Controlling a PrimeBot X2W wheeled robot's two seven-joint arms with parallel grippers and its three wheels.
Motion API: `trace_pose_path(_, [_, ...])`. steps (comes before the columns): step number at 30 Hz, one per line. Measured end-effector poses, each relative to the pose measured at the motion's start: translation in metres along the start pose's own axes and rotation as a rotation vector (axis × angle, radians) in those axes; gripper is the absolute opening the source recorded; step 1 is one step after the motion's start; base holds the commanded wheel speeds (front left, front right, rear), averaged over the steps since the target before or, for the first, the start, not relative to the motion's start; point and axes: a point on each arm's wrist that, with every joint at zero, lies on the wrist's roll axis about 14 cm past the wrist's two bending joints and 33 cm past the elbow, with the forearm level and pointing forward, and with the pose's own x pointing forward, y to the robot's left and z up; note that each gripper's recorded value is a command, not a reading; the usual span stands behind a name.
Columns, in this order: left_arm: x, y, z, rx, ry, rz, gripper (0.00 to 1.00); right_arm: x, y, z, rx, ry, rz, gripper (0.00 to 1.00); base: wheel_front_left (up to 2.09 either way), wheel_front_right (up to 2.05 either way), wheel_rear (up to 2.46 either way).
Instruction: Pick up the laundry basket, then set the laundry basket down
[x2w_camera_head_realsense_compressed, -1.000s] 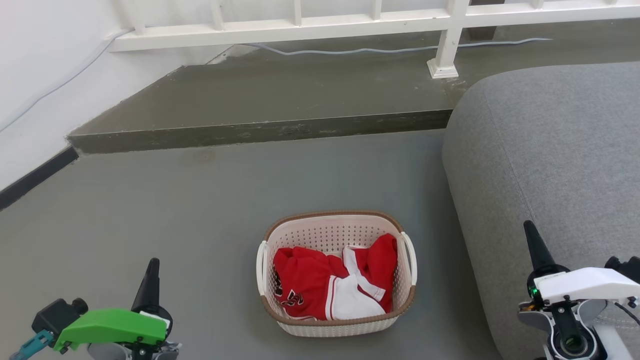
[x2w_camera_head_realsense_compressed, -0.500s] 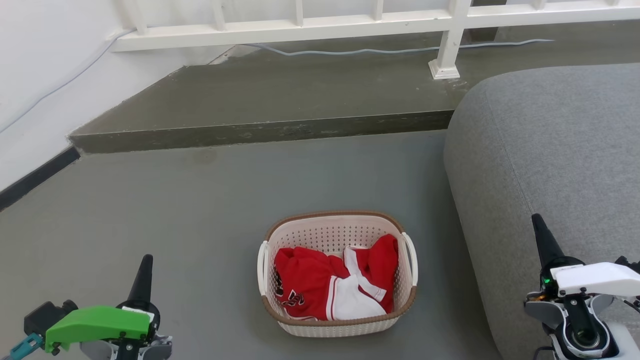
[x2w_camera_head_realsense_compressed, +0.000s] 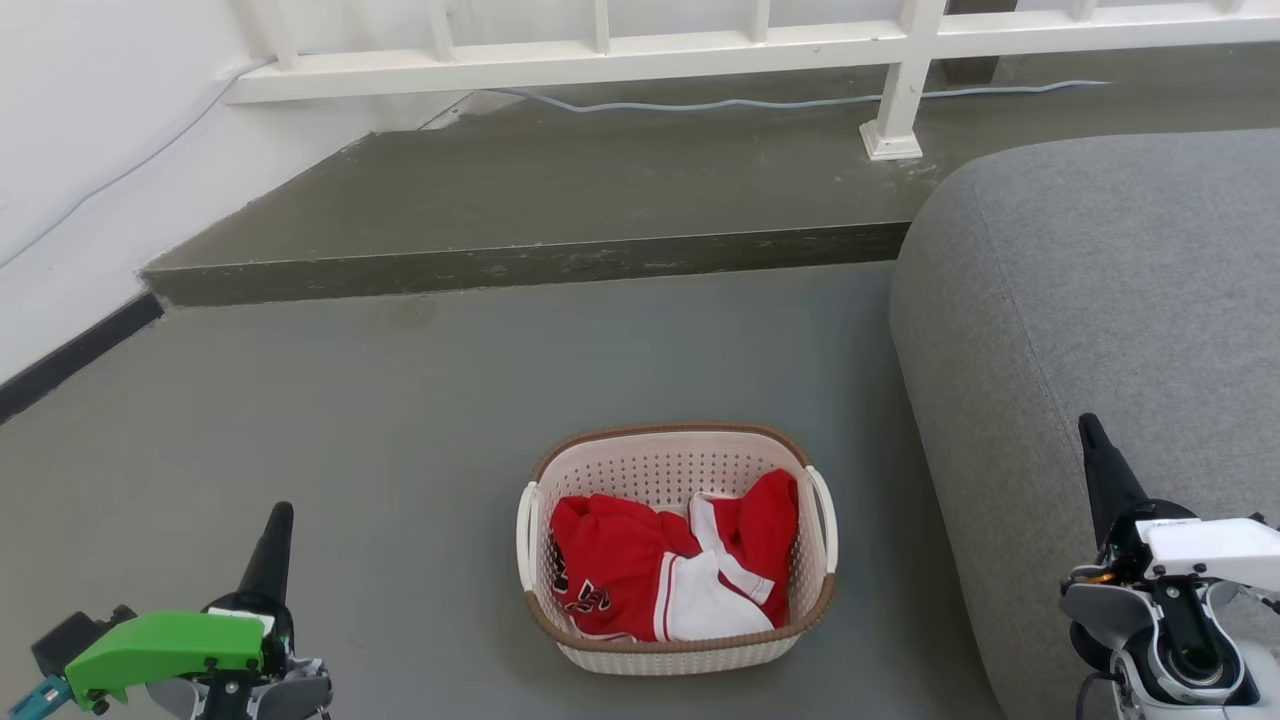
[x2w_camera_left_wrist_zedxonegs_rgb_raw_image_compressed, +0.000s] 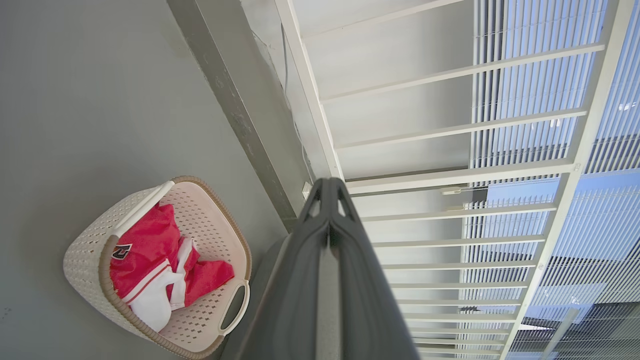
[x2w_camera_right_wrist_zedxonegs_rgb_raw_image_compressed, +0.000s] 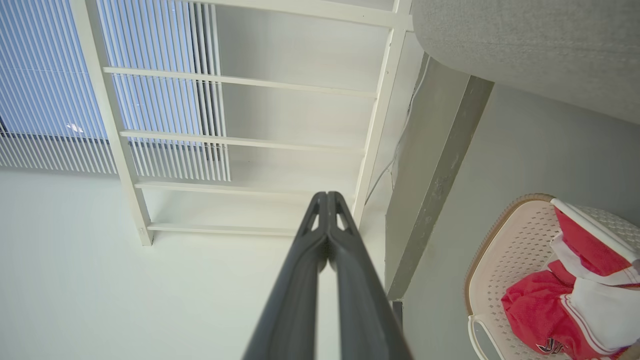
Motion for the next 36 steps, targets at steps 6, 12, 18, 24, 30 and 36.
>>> trace_pose_path(6, [0.0011, -0.0026, 0.0051, -0.069, -0.009, -0.012, 0.0, 0.0018, 0.0029, 0.0037, 0.07, -0.006, 0.01, 0.0, 0.0, 0.0, 0.0])
trace_pose_path(12, [0.0014, -0.0044, 0.0081, -0.134, -0.011, -0.024, 0.0, 0.0038, 0.0065, 0.0067, 0.138, -0.008, 0.024, 0.0, 0.0, 0.0, 0.0])
trace_pose_path(18, [0.0035, -0.0083, 0.0099, -0.145, -0.016, -0.036, 0.0, 0.0038, 0.0065, 0.0081, 0.15, -0.013, 0.025, 0.0, 0.0, 0.0, 0.0])
trace_pose_path(24, [0.0035, -0.0083, 0.0101, -0.145, -0.016, -0.037, 0.0, 0.0038, 0.0064, 0.0081, 0.151, -0.013, 0.025, 0.0, 0.0, 0.0, 0.0])
trace_pose_path(30, [0.0035, -0.0082, 0.0102, -0.145, -0.016, -0.037, 0.0, 0.0038, 0.0064, 0.0083, 0.151, -0.014, 0.025, 0.0, 0.0, 0.0, 0.0])
trace_pose_path(36, [0.0035, -0.0082, 0.0103, -0.145, -0.017, -0.037, 0.0, 0.0037, 0.0064, 0.0084, 0.151, -0.014, 0.025, 0.0, 0.0, 0.0, 0.0])
